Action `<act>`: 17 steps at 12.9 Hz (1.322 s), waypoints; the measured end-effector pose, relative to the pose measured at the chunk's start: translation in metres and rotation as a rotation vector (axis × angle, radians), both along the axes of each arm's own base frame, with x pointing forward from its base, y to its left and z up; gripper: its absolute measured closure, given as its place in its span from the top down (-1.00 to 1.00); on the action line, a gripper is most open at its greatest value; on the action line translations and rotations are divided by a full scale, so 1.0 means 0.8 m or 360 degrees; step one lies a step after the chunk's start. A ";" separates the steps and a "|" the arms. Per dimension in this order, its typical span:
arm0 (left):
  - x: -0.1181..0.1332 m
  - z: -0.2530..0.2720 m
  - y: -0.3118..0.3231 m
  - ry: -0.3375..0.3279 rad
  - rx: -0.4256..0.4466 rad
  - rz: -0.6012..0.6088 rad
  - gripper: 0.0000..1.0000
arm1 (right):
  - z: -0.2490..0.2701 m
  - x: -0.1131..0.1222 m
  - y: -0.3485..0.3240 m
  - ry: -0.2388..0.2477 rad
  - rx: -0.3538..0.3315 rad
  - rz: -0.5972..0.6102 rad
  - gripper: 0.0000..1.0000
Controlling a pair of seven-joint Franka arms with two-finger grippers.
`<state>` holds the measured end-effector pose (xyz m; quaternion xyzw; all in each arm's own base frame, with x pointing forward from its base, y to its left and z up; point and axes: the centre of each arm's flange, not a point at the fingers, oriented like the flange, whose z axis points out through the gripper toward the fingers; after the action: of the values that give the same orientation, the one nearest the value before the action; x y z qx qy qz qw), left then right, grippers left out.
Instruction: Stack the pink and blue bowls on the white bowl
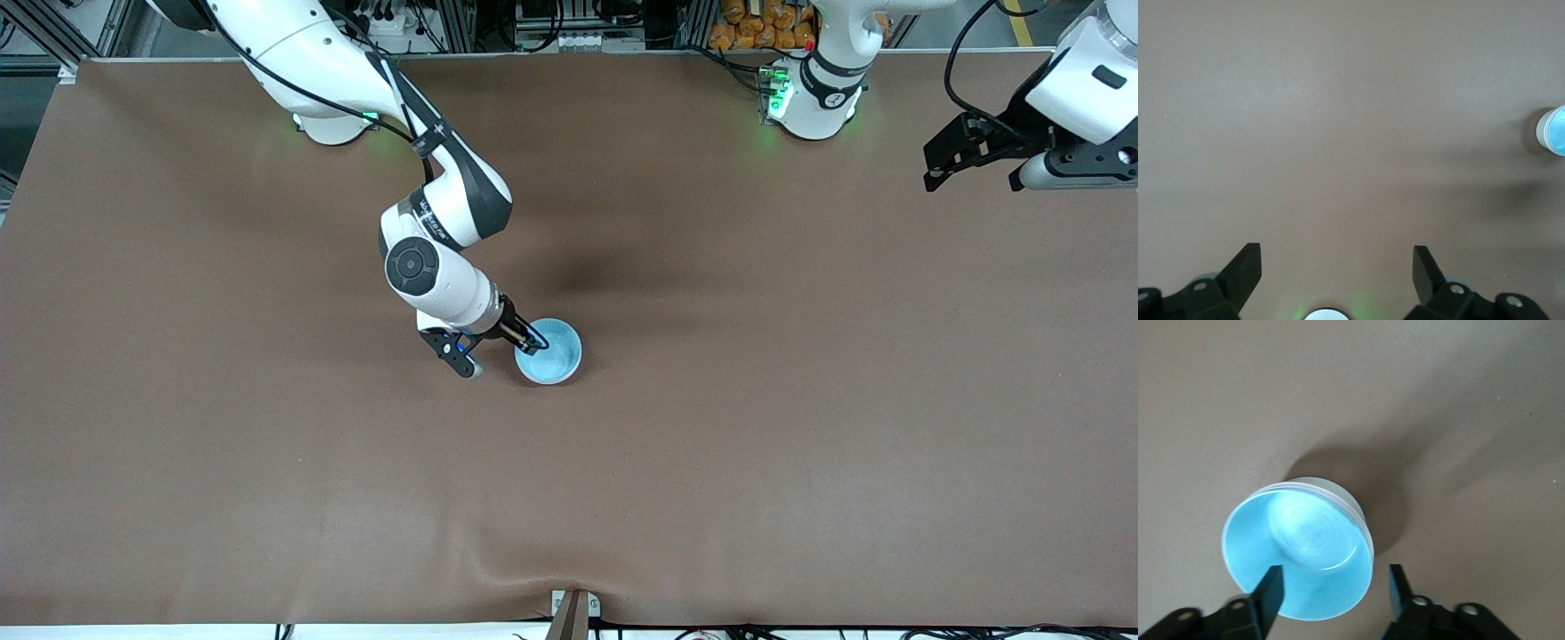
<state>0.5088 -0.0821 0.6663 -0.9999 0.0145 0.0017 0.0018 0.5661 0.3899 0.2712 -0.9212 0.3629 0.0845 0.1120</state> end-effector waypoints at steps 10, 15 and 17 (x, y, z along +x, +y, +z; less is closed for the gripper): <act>0.004 -0.001 0.039 0.0002 -0.0008 -0.0053 1.00 | 0.205 0.145 -0.214 -0.0001 0.0008 0.0353 1.00; 0.004 -0.001 0.040 0.0005 -0.0008 -0.0051 1.00 | 0.291 0.149 -0.356 -0.0088 -0.0107 0.0818 1.00; 0.004 -0.002 0.040 0.0007 -0.0008 -0.0051 1.00 | 0.324 0.138 -0.406 -0.0108 -0.0193 0.1006 1.00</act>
<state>0.5118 -0.0504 0.6647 -0.9995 0.0306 0.0039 -0.0007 0.6762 0.0654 0.5305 -0.9956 0.0592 0.0626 0.0372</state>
